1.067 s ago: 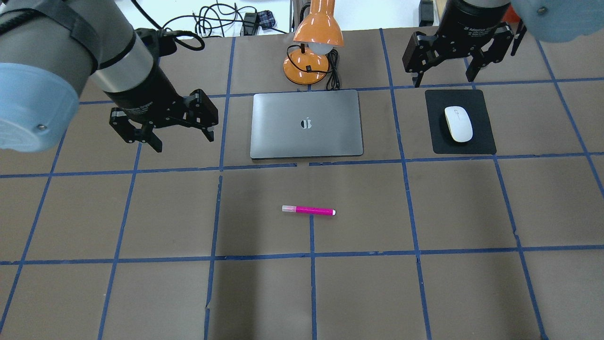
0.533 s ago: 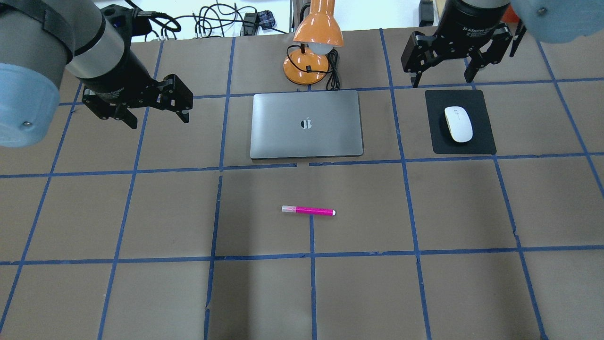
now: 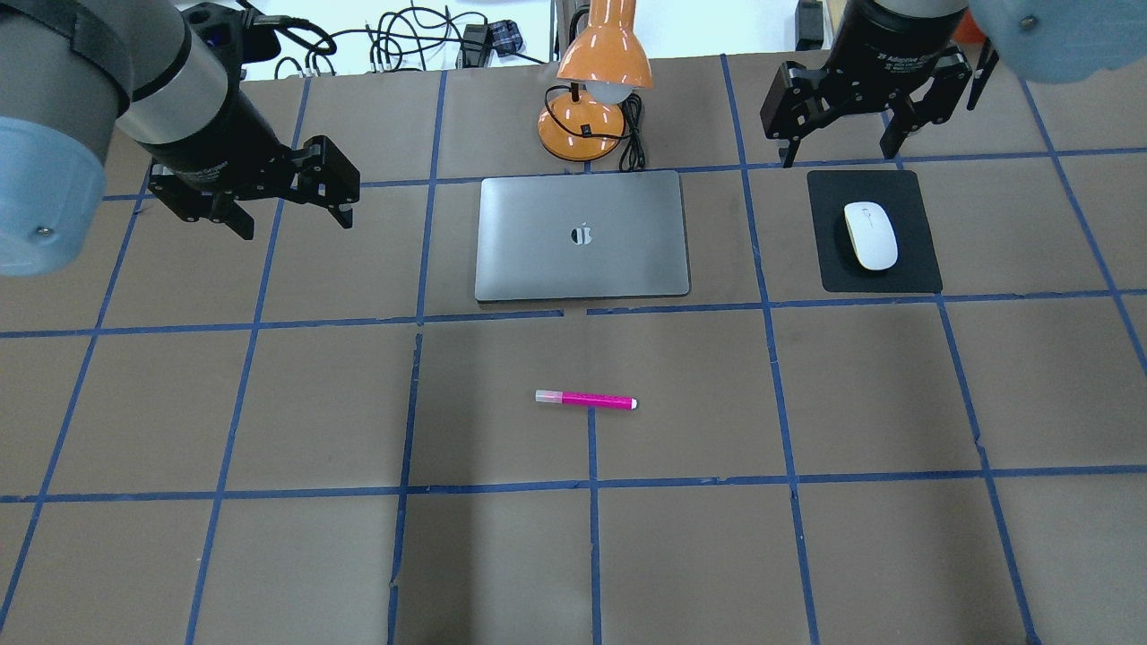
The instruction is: Place pen and mouse around notebook
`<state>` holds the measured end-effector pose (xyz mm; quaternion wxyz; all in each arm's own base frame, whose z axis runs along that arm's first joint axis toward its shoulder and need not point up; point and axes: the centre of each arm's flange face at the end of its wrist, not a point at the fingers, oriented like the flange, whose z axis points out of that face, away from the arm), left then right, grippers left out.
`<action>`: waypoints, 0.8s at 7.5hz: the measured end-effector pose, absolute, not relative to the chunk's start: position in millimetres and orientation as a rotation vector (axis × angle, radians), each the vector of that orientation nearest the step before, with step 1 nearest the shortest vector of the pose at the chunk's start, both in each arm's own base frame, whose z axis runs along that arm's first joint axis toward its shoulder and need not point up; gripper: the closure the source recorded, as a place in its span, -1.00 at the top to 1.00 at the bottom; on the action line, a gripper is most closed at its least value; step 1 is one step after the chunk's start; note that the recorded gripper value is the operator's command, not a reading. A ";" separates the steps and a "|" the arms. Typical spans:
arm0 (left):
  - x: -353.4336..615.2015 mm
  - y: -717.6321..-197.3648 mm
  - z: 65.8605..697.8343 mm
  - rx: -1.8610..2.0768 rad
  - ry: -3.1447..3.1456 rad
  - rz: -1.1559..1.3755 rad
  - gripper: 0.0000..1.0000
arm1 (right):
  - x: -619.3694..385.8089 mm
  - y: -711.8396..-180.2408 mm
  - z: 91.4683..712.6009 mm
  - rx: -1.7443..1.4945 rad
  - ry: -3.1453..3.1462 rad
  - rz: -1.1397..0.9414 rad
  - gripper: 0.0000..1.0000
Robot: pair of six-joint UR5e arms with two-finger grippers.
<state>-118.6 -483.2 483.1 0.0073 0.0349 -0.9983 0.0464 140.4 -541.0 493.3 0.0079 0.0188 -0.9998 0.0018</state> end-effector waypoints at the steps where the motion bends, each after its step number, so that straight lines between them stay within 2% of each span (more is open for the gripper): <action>1: -118.4 -483.0 483.9 0.110 -3.122 0.148 1.00 | 140.4 -541.3 493.0 0.059 -3.125 0.006 1.00; 6: -118.1 -482.6 486.1 0.111 -3.122 0.155 1.00 | 139.7 -543.2 492.1 0.054 -3.118 0.012 1.00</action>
